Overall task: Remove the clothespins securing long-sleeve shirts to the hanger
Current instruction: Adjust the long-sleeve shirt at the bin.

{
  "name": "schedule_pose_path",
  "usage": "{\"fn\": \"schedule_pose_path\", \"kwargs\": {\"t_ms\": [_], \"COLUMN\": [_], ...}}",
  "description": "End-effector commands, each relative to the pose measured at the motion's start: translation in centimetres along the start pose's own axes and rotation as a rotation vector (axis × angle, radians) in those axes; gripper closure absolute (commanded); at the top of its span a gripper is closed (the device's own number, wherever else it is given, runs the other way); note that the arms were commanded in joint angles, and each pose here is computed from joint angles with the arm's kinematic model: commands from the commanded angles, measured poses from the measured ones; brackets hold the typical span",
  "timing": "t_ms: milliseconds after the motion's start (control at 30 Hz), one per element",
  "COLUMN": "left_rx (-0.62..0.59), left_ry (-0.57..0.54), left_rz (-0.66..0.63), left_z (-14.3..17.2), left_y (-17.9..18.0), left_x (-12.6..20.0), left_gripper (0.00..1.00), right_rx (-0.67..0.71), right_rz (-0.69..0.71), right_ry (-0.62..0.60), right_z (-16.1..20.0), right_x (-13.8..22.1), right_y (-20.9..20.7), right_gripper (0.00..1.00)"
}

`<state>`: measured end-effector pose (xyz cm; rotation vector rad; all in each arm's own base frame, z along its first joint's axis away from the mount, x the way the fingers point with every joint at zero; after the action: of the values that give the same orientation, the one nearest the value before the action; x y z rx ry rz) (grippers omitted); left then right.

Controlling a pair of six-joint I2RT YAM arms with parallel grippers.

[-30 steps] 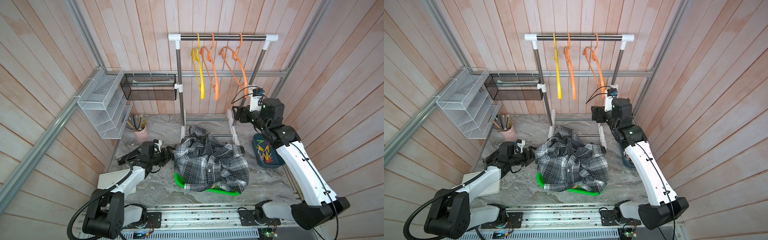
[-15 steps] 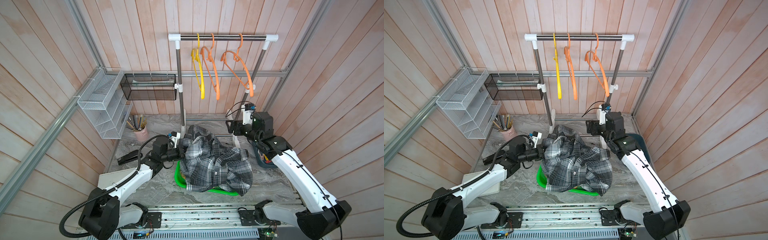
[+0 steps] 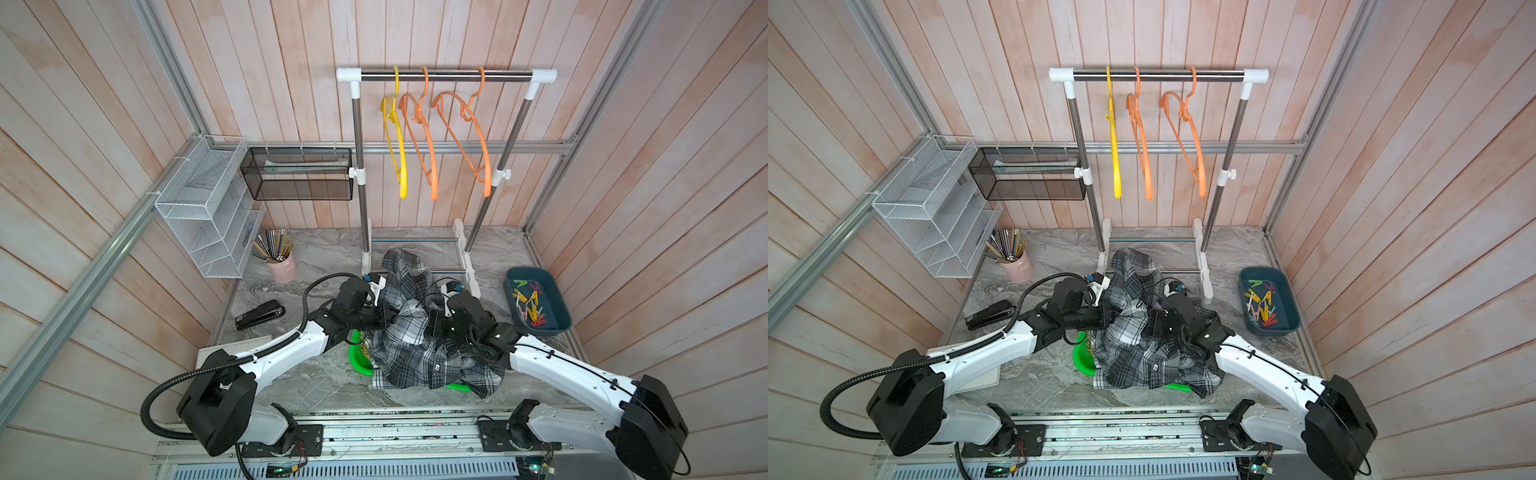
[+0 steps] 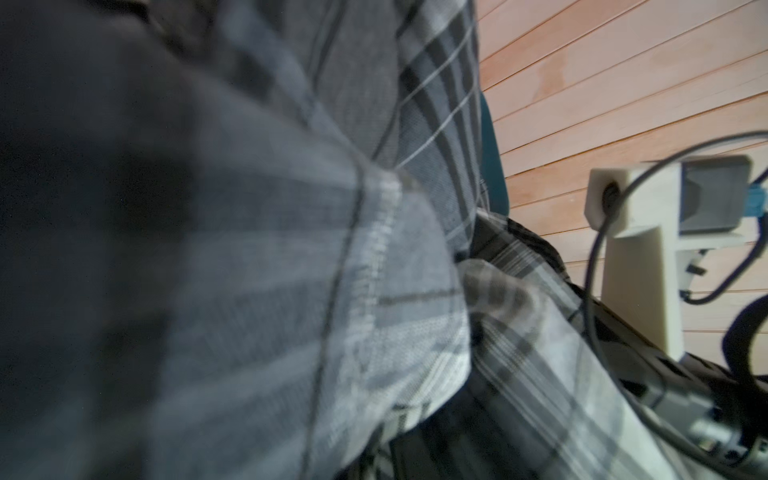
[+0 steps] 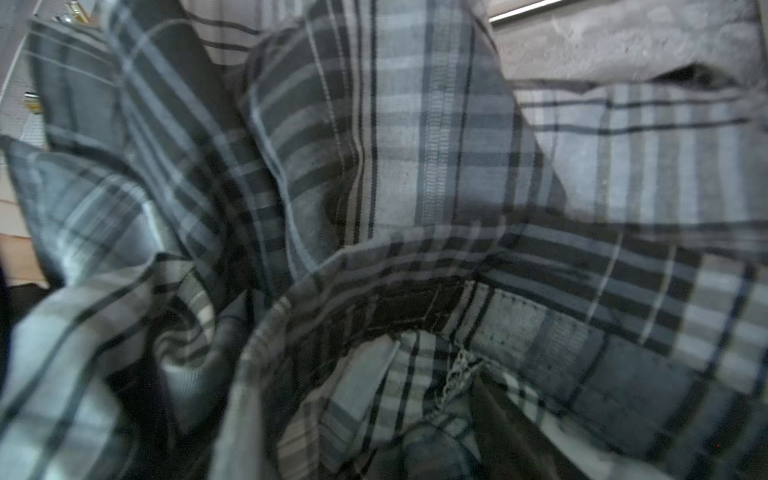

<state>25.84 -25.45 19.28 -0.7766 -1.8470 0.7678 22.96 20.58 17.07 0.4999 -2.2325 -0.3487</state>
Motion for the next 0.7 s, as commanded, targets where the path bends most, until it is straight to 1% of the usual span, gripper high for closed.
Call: {"fn": "schedule_pose_path", "kwargs": {"t_ms": [0,67,100,167,200,267,333,400,433,500,600,667], "left_rx": [0.004,0.022,0.022,0.0,-0.017,-0.058,-0.124,-0.177,-0.2,-0.237,-0.314,-0.321], "left_ry": [-0.063,-0.128,-0.164,-0.24,-0.277,-0.324,-0.339,-0.297,-0.257,-0.165,-0.055,0.022], "left_rz": [-0.046,-0.042,-0.039,-0.036,-0.034,-0.017,0.047,0.16,0.221,0.28,0.247,0.211], "left_z": [-1.0,-2.2,-2.8,-3.9,-4.5,-5.3,-5.7,-5.6,-5.3,-4.5,-2.5,-1.4], "left_y": [1.4,1.8,1.9,1.5,1.0,-0.3,-2.4,-4.6,-5.5,-6.6,-7.5,-7.3], "left_x": [1.5,3.6,4.8,7.2,8.5,10.5,11.8,12.3,12.1,10.9,7.5,4.5], "left_gripper": [0.65,0.39,0.28,0.12,0.07,0.04,0.03,0.03,0.03,0.04,0.04,0.04], "right_rx": [-0.157,-0.199,-0.218,-0.225,-0.223,-0.224,-0.222,-0.208,-0.2,-0.184,-0.155,-0.12], "right_rz": [0.066,0.091,0.099,0.114,0.126,0.147,0.149,0.135,0.13,0.119,0.088,0.082], "right_ry": [0.005,0.029,0.044,0.082,0.098,0.118,0.12,0.099,0.081,0.024,-0.049,-0.08], "right_z": [2.1,3.5,4.1,4.9,5.1,5.3,4.9,3.7,2.8,0.4,-2.7,-4.7], "right_x": [-2.5,-3.8,-4.5,-5.5,-5.9,-6.5,-6.6,-6.2,-5.8,-4.5,-2.5,-0.9], "right_y": [-1.7,-2.8,-3.2,-3.7,-3.8,-3.9,-3.7,-3.3,-3.0,-2.5,-1.6,-1.1], "right_gripper": [0.2,0.2,0.2,0.2,0.2,0.19,0.19,0.19,0.19,0.18,0.17,0.17]}}
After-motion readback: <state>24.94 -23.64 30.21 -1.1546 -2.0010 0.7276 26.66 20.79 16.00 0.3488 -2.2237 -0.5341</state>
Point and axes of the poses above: each gripper's point midway between its finger pads, its own x axis back along the fingers, its own y axis along the line the jaws close on, z = x × y, the point moved 6 cm from there along x, back along the fingers, and after that the axes turned 9 degrees about x, right-handed, at the moved point
